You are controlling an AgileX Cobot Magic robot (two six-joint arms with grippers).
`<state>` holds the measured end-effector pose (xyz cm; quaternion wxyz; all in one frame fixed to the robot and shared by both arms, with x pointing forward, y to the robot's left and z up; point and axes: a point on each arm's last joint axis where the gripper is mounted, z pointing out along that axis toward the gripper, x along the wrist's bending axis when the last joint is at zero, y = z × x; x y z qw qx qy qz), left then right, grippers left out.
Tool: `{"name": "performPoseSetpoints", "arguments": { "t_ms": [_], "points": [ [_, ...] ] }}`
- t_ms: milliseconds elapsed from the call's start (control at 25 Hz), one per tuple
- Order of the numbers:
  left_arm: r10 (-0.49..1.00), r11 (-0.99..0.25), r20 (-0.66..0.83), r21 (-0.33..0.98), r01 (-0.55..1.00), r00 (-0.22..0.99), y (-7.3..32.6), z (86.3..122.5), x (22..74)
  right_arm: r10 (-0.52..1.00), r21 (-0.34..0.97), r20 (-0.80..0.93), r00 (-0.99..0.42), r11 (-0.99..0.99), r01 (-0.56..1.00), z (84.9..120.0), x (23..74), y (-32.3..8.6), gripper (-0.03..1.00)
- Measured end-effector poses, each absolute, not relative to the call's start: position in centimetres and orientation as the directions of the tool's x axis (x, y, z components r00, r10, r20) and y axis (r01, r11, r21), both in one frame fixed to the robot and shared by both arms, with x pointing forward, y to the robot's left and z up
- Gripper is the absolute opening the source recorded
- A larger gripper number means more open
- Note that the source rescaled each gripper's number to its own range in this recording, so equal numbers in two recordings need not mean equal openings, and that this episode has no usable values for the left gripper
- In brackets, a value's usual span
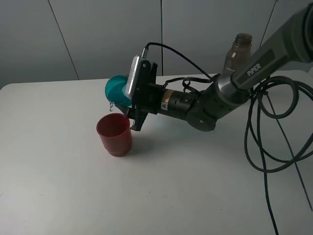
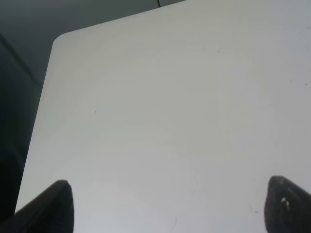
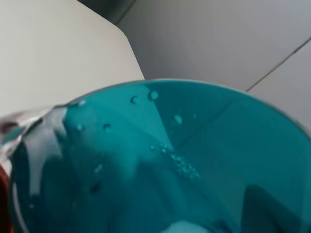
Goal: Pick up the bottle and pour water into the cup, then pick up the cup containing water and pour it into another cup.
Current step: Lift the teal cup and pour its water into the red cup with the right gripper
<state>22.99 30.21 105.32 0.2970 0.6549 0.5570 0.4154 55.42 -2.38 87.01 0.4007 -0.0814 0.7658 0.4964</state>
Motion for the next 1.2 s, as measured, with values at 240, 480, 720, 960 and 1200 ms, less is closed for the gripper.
{"name": "performPoseSetpoints", "arguments": {
  "t_ms": [240, 480, 720, 960, 1200],
  "points": [
    [0.976, -0.203, 0.213, 0.852, 0.483, 0.034, 30.2, 105.3, 23.0, 0.170, 0.546, -0.817, -0.552, 0.536, -0.643, 87.0, 55.4, -2.3, 0.05],
    [0.976, -0.203, 0.213, 0.852, 0.483, 0.034, 30.2, 105.3, 23.0, 0.072, 0.388, -0.903, -0.424, 0.560, -0.732, 87.0, 55.4, -2.3, 0.05],
    [0.976, -0.203, 0.213, 0.852, 0.483, 0.034, 30.2, 105.3, 23.0, 0.030, 0.292, -0.941, -0.338, 0.576, -0.763, 87.1, 55.5, -2.3, 0.05],
    [0.976, -0.203, 0.213, 0.852, 0.483, 0.034, 30.2, 105.3, 23.0, 0.041, 0.226, -0.968, -0.248, 0.578, -0.784, 87.7, 55.7, -2.3, 0.05],
    [0.976, -0.205, 0.215, 0.851, 0.483, 0.035, 30.2, 105.3, 23.0, 0.031, 0.159, -0.984, -0.175, 0.588, -0.793, 88.4, 56.3, -2.0, 0.05]
  ]
}}
